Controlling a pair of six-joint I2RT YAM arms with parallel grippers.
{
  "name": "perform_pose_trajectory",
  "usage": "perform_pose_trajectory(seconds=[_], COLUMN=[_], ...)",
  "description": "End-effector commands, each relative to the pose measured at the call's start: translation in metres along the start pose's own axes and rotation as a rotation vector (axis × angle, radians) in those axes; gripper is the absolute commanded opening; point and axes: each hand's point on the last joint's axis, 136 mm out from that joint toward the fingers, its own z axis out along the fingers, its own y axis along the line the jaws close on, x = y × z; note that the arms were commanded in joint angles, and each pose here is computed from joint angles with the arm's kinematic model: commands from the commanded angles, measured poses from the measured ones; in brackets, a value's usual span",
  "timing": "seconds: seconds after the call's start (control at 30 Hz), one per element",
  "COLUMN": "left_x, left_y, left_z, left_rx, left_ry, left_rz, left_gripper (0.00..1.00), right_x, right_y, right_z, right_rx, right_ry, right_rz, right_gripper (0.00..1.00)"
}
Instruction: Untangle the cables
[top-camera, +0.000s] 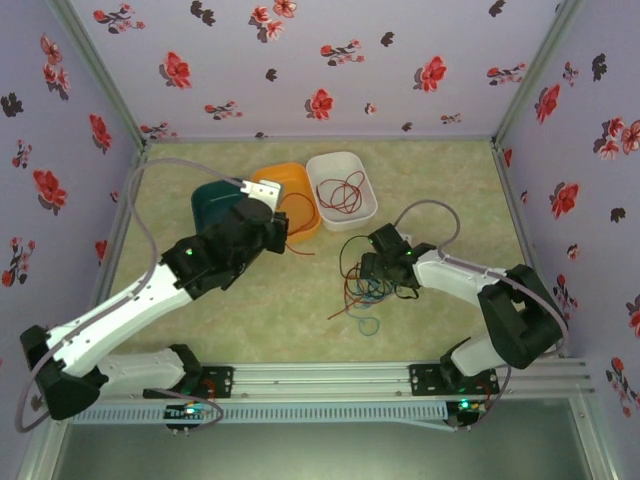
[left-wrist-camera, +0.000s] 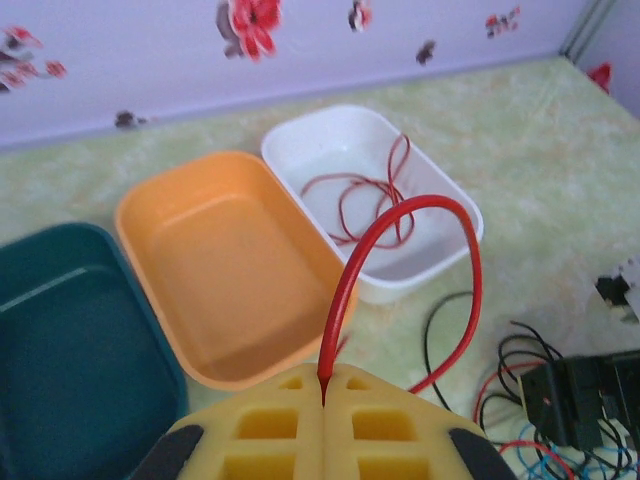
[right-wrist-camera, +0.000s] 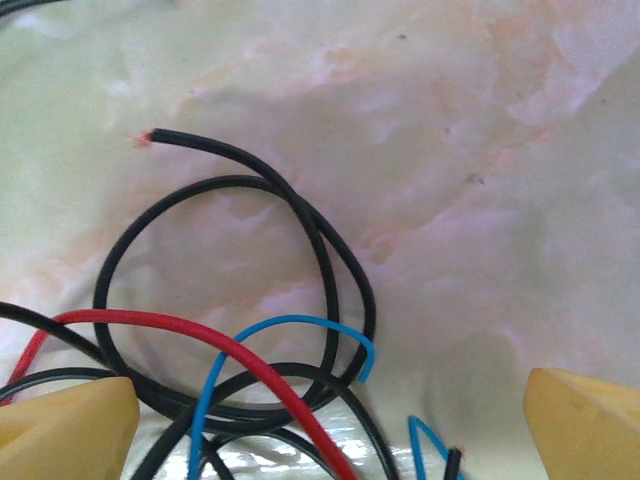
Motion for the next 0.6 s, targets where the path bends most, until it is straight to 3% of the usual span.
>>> perform_pose_trajectory(seconds=[0.0, 0.3, 0.57], left_x=[-0.027, -0.071, -0.108], left_y=[0.018, 0.026, 0.010], left_z=[-0.017, -0.024, 0.011], left_rx=[-0.044, -0.065, 0.000], left_ry=[-0.100, -0.215, -0.237], left_rz=[0.013, 0.024, 0.044], left_gripper=[0.00, 0.00, 0.00], right_x=[0.001, -0.011, -0.035], right_y=[-0.014, -0.011, -0.003], right_z=[0.003, -0.016, -0.046], right_rx=[0.044, 0.015, -0.032], right_ry=[-0.011, -0.054, -0.143], right_rz=[0.046, 0.055, 0.057], right_gripper=[0.99, 0.99, 0.99])
